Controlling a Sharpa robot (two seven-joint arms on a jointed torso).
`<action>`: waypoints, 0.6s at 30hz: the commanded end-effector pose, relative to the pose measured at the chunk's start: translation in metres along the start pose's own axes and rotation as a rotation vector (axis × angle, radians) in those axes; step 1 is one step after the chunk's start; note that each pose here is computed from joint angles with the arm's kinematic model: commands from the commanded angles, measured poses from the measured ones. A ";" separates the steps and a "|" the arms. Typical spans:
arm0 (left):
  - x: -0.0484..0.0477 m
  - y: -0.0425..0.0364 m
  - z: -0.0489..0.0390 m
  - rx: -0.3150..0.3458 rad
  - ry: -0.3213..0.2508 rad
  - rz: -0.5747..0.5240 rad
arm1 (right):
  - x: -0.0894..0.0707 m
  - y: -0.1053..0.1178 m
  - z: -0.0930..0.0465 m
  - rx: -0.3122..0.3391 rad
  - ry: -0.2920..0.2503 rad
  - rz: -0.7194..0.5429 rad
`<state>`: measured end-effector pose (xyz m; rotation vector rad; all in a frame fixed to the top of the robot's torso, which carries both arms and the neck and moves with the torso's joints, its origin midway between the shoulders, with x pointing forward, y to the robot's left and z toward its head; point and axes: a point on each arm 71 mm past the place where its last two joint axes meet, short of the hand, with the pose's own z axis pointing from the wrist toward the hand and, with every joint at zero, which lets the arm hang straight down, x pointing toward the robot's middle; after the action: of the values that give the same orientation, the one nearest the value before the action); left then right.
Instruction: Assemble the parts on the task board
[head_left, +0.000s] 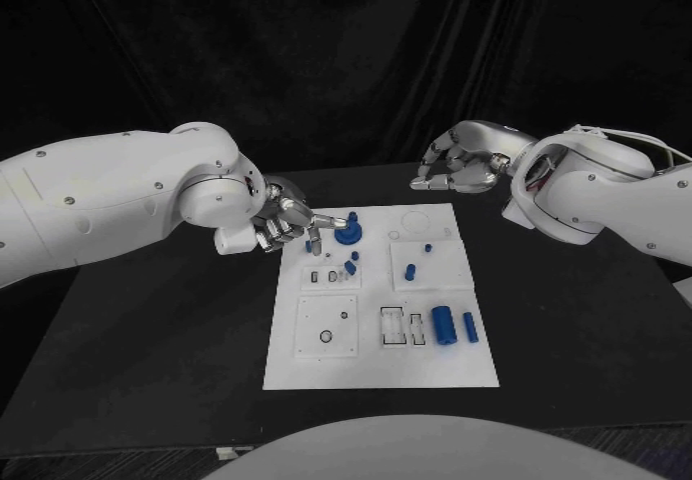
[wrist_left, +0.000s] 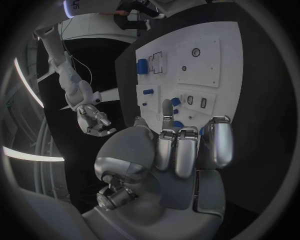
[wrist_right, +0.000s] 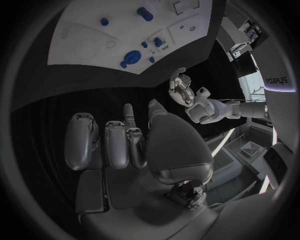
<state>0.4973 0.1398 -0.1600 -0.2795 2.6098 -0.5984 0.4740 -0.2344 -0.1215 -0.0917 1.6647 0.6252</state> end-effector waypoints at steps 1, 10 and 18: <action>-0.0002 -0.0028 0.0038 -0.088 0.038 0.043 | 0.001 0.000 -0.001 0.012 -0.004 0.005; -0.0047 -0.0198 0.0154 -0.107 0.005 0.035 | 0.003 0.004 0.000 0.004 0.001 0.007; 0.0017 -0.0245 0.0266 -0.118 0.016 0.035 | 0.004 0.005 -0.001 0.009 0.009 0.007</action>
<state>0.5114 0.1055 -0.1670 -0.2473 2.6462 -0.5014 0.4707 -0.2288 -0.1224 -0.0979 1.6688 0.6406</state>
